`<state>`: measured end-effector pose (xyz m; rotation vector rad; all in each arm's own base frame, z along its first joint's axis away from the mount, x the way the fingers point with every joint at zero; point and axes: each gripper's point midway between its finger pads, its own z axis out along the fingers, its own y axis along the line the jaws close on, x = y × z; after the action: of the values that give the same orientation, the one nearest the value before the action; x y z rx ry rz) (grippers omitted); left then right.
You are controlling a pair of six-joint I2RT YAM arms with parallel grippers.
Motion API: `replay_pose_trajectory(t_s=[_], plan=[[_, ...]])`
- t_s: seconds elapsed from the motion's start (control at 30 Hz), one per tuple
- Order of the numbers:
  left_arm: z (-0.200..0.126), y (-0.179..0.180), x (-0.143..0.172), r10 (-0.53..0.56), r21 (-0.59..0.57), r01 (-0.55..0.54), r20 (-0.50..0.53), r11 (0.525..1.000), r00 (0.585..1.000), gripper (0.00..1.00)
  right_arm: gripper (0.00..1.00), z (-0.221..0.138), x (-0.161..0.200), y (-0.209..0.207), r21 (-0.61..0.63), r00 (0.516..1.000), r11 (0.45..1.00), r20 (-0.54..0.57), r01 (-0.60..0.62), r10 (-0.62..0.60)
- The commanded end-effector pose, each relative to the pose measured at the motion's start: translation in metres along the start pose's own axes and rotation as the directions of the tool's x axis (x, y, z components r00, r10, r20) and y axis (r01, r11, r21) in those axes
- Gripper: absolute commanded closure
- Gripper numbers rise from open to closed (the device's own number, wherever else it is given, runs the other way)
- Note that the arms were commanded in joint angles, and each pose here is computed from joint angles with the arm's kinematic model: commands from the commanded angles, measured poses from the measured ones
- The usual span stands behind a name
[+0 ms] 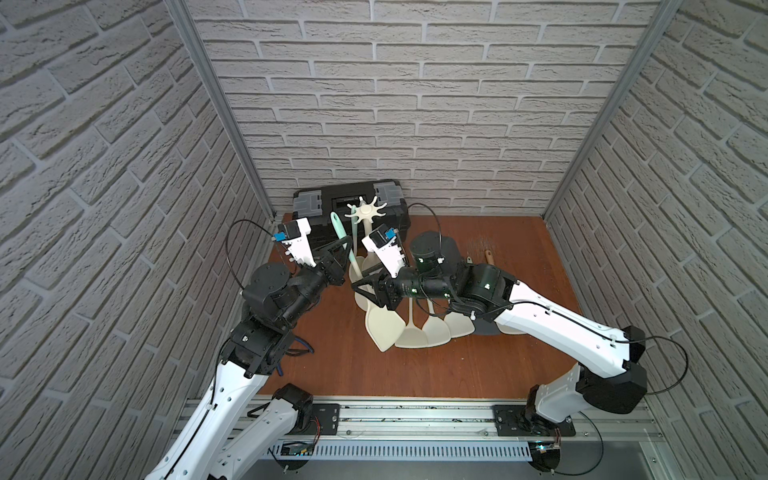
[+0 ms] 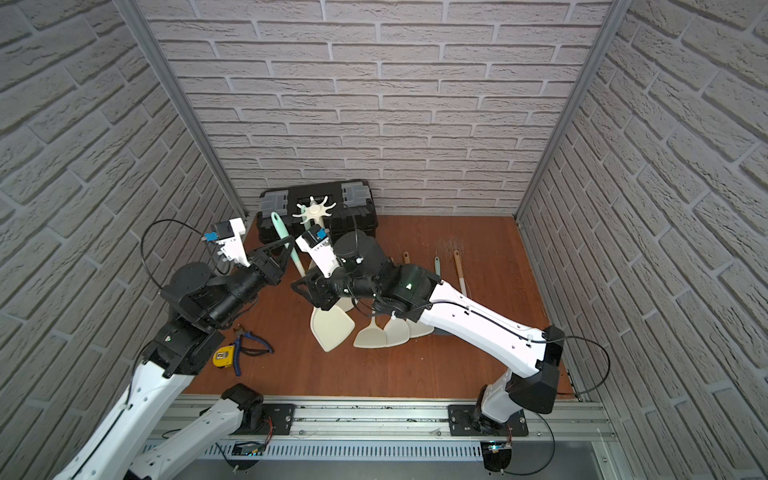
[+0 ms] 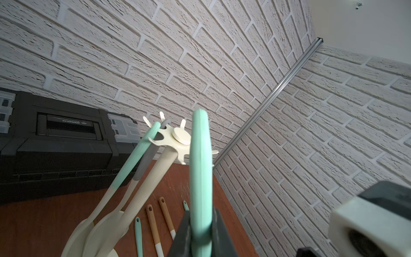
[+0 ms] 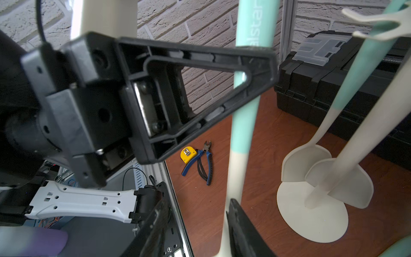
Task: Take the spatula off the kitchen utensil rack
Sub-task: Place the spatula at the center of the board.
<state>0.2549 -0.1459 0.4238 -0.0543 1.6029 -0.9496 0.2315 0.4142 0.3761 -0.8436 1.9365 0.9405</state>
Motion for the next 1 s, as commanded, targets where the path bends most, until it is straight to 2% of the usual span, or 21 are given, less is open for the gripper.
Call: replay_pose_trajectory(t_s=[0.0, 0.23, 0.27, 0.33, 0.4, 0.43, 0.47, 0.57, 0.6, 0.67, 0.7, 0.73, 0.8, 0.97], plan=[[-0.007, -0.019, -0.023, -0.006, 0.077, -0.001, 0.089, 0.997, 0.996, 1.0, 0.56, -0.004, -0.023, -0.004, 0.045, 0.997, 0.999, 0.073, 0.029, -0.032], [-0.006, -0.016, -0.019, -0.006, 0.072, 0.001, 0.076, 0.997, 0.997, 1.0, 0.6, 0.006, -0.018, -0.013, 0.086, 0.997, 0.996, 0.056, 0.039, -0.044], [-0.014, -0.021, -0.023, -0.006, 0.087, -0.002, 0.094, 0.996, 0.996, 1.0, 0.61, 0.007, -0.018, -0.013, 0.088, 0.997, 0.995, 0.055, 0.041, -0.046], [-0.015, -0.021, -0.023, -0.004, 0.088, -0.004, 0.094, 0.996, 0.996, 1.0, 0.69, 0.008, -0.017, -0.014, 0.092, 0.997, 0.995, 0.052, 0.044, -0.049], [-0.015, -0.022, -0.023, -0.005, 0.089, -0.004, 0.094, 0.996, 0.996, 1.0, 0.88, 0.009, -0.016, -0.015, 0.095, 0.997, 0.994, 0.05, 0.047, -0.052], [-0.015, -0.022, -0.023, -0.005, 0.09, -0.004, 0.093, 0.996, 0.996, 1.0, 0.93, 0.008, -0.015, -0.016, 0.1, 0.997, 0.994, 0.049, 0.05, -0.055], [-0.016, -0.022, -0.023, -0.002, 0.09, -0.007, 0.092, 0.996, 0.996, 1.0, 0.97, 0.007, -0.015, -0.017, 0.107, 0.997, 0.993, 0.049, 0.055, -0.061], [-0.017, -0.021, -0.022, 0.017, 0.077, -0.024, 0.085, 0.997, 0.996, 1.0, 0.97, -0.004, -0.015, -0.021, 0.136, 0.993, 0.986, 0.046, 0.1, -0.108], [-0.018, -0.02, -0.022, 0.028, 0.069, -0.034, 0.081, 0.997, 0.996, 0.91, 0.97, -0.009, -0.014, -0.022, 0.143, 0.99, 0.981, 0.043, 0.128, -0.135], [-0.019, -0.02, -0.021, 0.051, 0.061, -0.055, 0.072, 0.997, 0.996, 0.55, 0.97, -0.022, -0.012, -0.025, 0.154, 0.982, 0.972, 0.037, 0.177, -0.185], [-0.02, -0.019, -0.021, 0.063, 0.055, -0.067, 0.069, 0.996, 0.996, 0.43, 0.97, -0.031, -0.011, -0.031, 0.173, 0.981, 0.968, 0.034, 0.183, -0.192], [-0.021, -0.018, -0.021, 0.076, 0.046, -0.079, 0.067, 0.996, 0.995, 0.35, 0.97, -0.04, -0.011, -0.035, 0.187, 0.979, 0.964, 0.033, 0.19, -0.2], [-0.023, -0.016, -0.021, 0.105, 0.027, -0.107, 0.063, 0.994, 0.992, 0.28, 0.97, -0.063, -0.011, -0.049, 0.224, 0.977, 0.955, 0.036, 0.196, -0.209], [-0.027, -0.007, -0.017, 0.18, -0.02, -0.179, 0.047, 0.984, 0.983, 0.27, 0.98, -0.124, -0.002, -0.092, 0.357, 0.979, 0.917, 0.033, 0.177, -0.202]])
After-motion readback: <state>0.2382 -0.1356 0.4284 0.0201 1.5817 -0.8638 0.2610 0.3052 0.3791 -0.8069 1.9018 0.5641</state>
